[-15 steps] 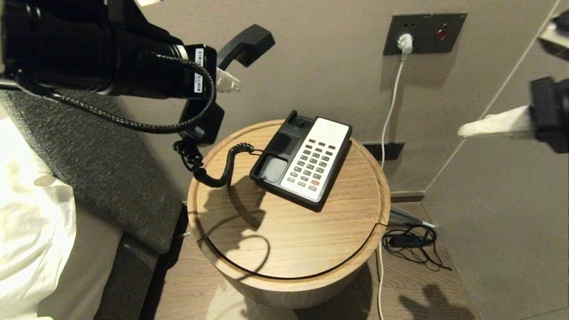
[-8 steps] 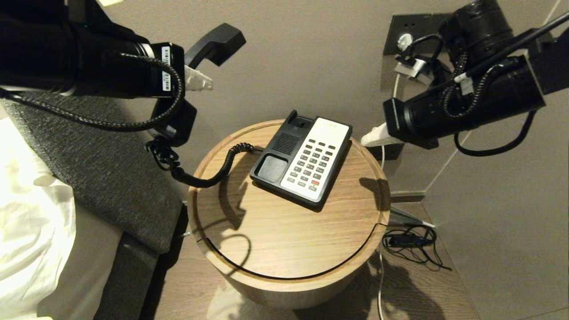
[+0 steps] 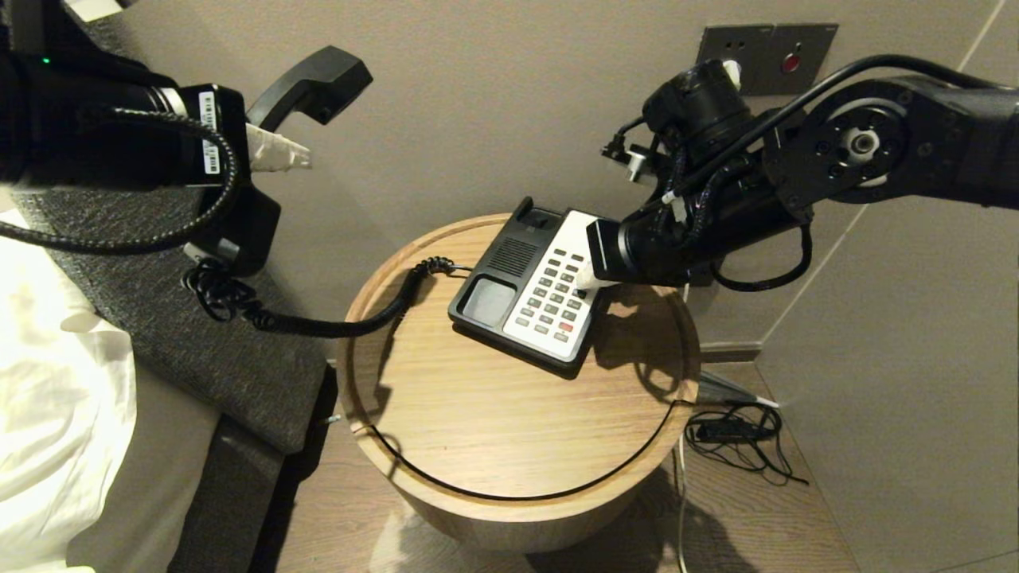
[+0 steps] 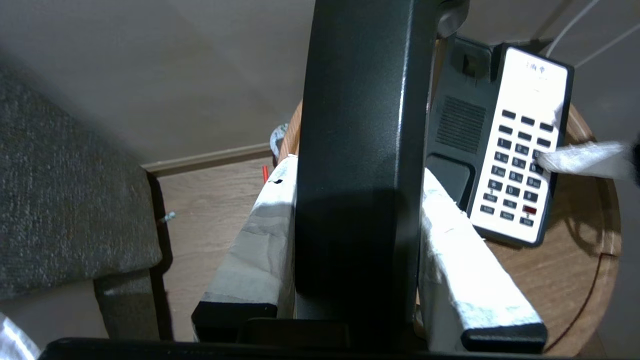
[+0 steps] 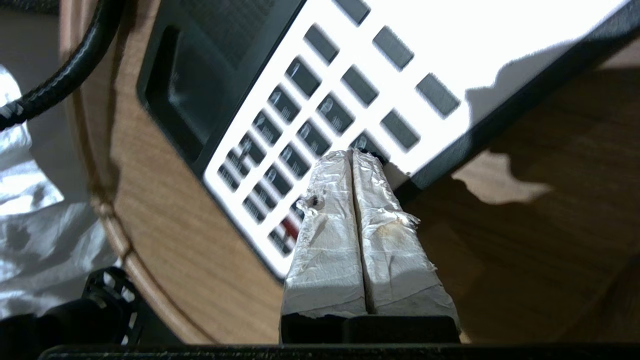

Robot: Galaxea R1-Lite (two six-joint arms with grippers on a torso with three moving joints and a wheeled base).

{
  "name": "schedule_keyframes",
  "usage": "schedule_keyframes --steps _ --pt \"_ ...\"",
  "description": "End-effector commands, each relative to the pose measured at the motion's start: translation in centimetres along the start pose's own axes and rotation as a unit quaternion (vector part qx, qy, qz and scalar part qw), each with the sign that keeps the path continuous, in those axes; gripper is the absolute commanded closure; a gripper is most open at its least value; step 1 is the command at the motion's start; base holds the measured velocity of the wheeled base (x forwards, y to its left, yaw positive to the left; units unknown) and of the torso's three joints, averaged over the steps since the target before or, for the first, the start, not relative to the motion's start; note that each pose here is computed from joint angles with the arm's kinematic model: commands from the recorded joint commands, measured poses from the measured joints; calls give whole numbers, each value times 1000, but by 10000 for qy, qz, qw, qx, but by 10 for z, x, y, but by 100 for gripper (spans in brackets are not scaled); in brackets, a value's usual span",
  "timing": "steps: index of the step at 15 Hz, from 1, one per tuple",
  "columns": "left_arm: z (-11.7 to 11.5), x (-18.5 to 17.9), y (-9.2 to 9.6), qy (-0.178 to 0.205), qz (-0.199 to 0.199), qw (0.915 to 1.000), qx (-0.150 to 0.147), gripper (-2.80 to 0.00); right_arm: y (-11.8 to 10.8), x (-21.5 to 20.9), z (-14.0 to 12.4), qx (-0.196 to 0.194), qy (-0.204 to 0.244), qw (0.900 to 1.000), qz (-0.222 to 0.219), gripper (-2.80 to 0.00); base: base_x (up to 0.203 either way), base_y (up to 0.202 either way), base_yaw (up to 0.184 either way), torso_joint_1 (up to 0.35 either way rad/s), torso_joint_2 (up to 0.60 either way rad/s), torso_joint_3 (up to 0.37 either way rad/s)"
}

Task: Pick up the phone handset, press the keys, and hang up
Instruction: Dial the number

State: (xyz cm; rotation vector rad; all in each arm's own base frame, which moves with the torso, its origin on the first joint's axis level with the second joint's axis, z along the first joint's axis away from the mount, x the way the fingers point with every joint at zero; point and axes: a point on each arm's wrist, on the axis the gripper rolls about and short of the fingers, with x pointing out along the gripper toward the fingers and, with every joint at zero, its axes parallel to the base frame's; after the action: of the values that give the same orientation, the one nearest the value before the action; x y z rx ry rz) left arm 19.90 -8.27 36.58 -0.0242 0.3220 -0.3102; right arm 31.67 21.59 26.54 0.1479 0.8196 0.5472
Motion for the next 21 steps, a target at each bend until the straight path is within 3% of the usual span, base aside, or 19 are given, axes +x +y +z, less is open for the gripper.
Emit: schedule_keyframes --steps 1,12,15,21 --pt "-3 -8 2 -22 35 10000 -29 0 2 8 -1 -13 67 10000 -3 0 0 0 0 0 0 0" --pt "-9 -8 3 73 16 9999 -120 0 -9 20 -13 -20 257 9984 -509 0 0 0 0 0 0 0" --pt "-10 -8 3 73 16 9999 -128 0 -2 2 -1 -40 -71 9992 -384 0 0 0 0 0 0 0" --pt "-12 -9 3 104 13 9997 -226 0 7 -3 -2 -81 -55 9996 -281 0 0 0 0 0 0 0"
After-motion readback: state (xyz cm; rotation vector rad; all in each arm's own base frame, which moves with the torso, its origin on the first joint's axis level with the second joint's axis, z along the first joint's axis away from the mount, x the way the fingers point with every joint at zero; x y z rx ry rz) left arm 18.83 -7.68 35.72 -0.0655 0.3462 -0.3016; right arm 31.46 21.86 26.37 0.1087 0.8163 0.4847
